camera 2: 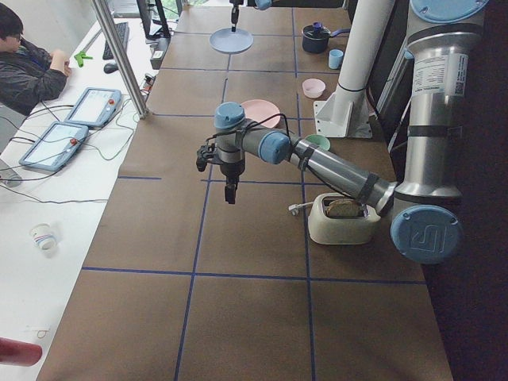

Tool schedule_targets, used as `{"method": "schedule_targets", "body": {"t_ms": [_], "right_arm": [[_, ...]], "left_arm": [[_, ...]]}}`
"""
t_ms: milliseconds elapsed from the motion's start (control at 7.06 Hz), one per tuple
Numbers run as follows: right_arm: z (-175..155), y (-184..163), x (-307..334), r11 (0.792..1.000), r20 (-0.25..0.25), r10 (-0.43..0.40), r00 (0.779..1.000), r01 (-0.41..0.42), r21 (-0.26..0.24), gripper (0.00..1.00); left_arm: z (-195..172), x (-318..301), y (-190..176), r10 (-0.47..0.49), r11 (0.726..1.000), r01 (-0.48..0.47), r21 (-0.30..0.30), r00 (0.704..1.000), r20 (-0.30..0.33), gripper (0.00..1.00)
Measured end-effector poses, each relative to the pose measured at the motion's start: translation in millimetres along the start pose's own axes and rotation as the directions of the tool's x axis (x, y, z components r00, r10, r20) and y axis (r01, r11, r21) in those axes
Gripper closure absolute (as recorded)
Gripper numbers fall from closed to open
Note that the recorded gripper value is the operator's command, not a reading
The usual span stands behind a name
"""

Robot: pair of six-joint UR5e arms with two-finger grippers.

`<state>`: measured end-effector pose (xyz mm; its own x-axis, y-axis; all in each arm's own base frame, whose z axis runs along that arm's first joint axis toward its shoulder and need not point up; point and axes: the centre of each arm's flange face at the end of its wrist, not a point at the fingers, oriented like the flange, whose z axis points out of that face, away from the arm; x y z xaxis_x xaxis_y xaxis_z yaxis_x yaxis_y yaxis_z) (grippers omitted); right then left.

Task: Stack three plates with pink and blue
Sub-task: 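Carry the light blue plate with the right gripper over the pink plate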

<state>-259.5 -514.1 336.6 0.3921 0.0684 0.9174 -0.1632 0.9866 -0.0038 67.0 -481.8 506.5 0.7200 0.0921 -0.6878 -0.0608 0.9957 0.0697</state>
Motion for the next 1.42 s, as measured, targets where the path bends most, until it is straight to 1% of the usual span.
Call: {"method": "schedule_targets", "body": {"t_ms": [283,425,567,850,1133,1275,1417], "right_arm": [[75.4,63.4,-90.2,1.0,-0.004,0.025,1.0,-0.025,0.015,1.0],[102.6,94.0,-117.9,0.999,-0.005,0.025,1.0,-0.025,0.023,1.0],[120.9,117.3,-136.7,1.0,-0.01,0.019,1.0,-0.019,0.024,1.0],[142.9,143.2,-151.9,1.0,-0.025,0.004,1.0,-0.004,0.024,1.0],[152.8,154.4,-157.4,1.0,-0.03,-0.005,1.0,0.005,0.022,0.99],[155.7,157.8,-159.9,1.0,-0.03,-0.009,1.0,0.009,0.019,0.89],[158.5,159.1,-162.9,1.0,-0.03,-0.011,0.999,0.012,0.018,0.01]], "left_arm": [[0.3,-21.4,-1.7,0.009,1.0,-0.009,-0.002,1.0,-0.009,0.0],[1.5,-28.6,-2.2,0.011,1.0,-0.011,-0.004,1.0,-0.008,0.0],[3.2,-36.3,-2.7,0.015,1.0,-0.015,-0.006,1.0,-0.006,0.0],[5.9,-42.5,-3.0,0.016,1.0,-0.016,-0.011,1.0,-0.004,0.0],[6.6,-43.7,-3.2,0.016,1.0,-0.016,-0.012,1.0,-0.004,0.0],[6.7,-43.8,-3.3,0.016,1.0,-0.016,-0.013,1.0,-0.004,0.0],[6.8,-44.1,-3.3,0.015,1.0,-0.015,-0.013,1.0,-0.004,0.0]]}}
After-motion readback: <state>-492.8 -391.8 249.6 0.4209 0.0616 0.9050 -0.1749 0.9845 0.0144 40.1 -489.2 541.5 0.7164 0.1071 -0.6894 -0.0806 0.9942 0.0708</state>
